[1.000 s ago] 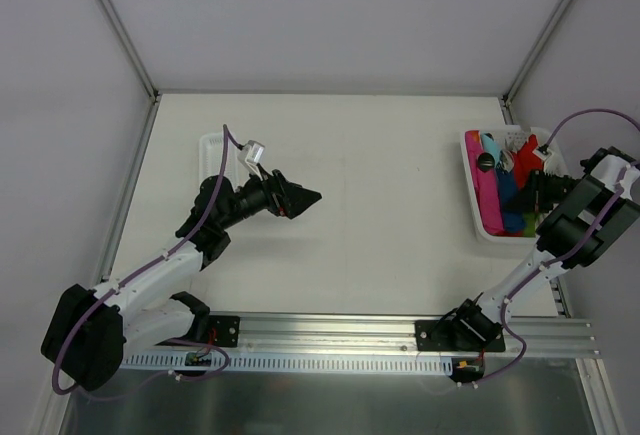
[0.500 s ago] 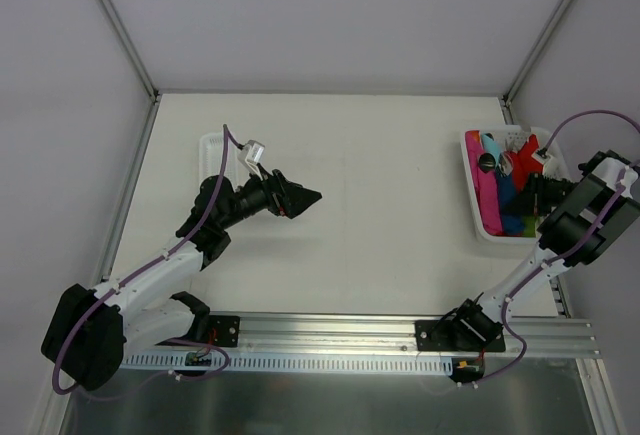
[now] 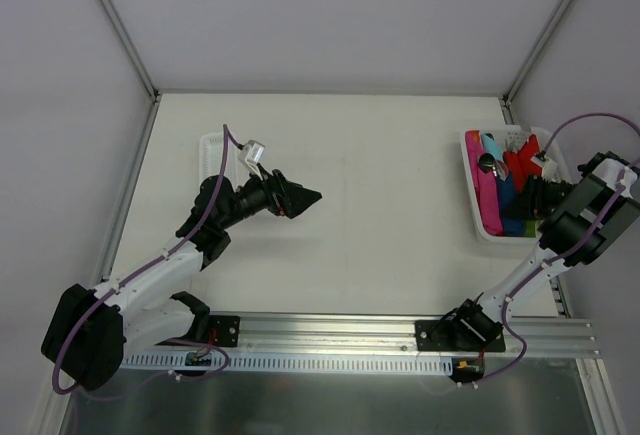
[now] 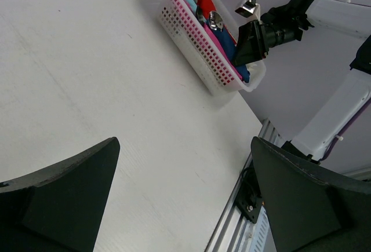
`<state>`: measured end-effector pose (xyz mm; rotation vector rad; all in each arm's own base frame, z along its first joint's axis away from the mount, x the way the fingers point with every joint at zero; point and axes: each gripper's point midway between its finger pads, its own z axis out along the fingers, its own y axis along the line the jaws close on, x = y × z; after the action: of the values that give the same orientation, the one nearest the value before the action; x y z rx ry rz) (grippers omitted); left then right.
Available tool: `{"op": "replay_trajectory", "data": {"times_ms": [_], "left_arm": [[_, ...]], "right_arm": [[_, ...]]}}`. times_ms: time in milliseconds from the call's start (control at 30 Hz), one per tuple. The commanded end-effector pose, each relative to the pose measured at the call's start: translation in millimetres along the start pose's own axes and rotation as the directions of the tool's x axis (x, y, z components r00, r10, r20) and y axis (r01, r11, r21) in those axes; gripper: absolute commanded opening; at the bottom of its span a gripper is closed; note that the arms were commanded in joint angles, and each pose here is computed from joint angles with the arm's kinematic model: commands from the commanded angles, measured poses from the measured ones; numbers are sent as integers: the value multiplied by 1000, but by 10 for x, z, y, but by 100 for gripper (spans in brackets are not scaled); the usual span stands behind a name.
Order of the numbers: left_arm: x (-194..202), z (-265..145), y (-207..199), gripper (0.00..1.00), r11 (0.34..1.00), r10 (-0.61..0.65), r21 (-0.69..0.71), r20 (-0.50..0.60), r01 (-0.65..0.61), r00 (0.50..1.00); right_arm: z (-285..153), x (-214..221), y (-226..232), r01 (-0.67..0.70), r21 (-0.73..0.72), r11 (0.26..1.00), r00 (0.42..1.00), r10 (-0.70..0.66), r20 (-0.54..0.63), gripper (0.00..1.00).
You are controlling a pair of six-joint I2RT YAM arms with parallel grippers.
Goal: Place the utensils on the paper napkin and roll it up
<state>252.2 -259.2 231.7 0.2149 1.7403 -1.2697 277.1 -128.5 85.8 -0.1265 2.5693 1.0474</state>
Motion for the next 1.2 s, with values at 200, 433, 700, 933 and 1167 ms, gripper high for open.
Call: {"op": "replay_trajectory", "data": {"times_ms": [200,433,700,933,1167], "left_arm": [[-151,54,-125,99,998,39,37,40,-40,998],[-170,55,-144,99,998,41,42,43,-43,998],[-166,59,-94,99,999,37,11,39,-38,999],[-158,68,-36,99,999,32,-15,35,-32,999],[-185,73,96,99,992,28,-120,1,-27,1000]], "right_arm": [[-123,354,-33,-236,-21,972,968,233,-91,40],[-266,227,-77,-195,53,979,978,198,-61,47],[-457,79,-204,-148,196,969,988,155,-18,54],[-606,-92,-134,-90,255,963,996,89,14,77],[-783,-365,-10,35,399,916,999,-43,10,88]]}}
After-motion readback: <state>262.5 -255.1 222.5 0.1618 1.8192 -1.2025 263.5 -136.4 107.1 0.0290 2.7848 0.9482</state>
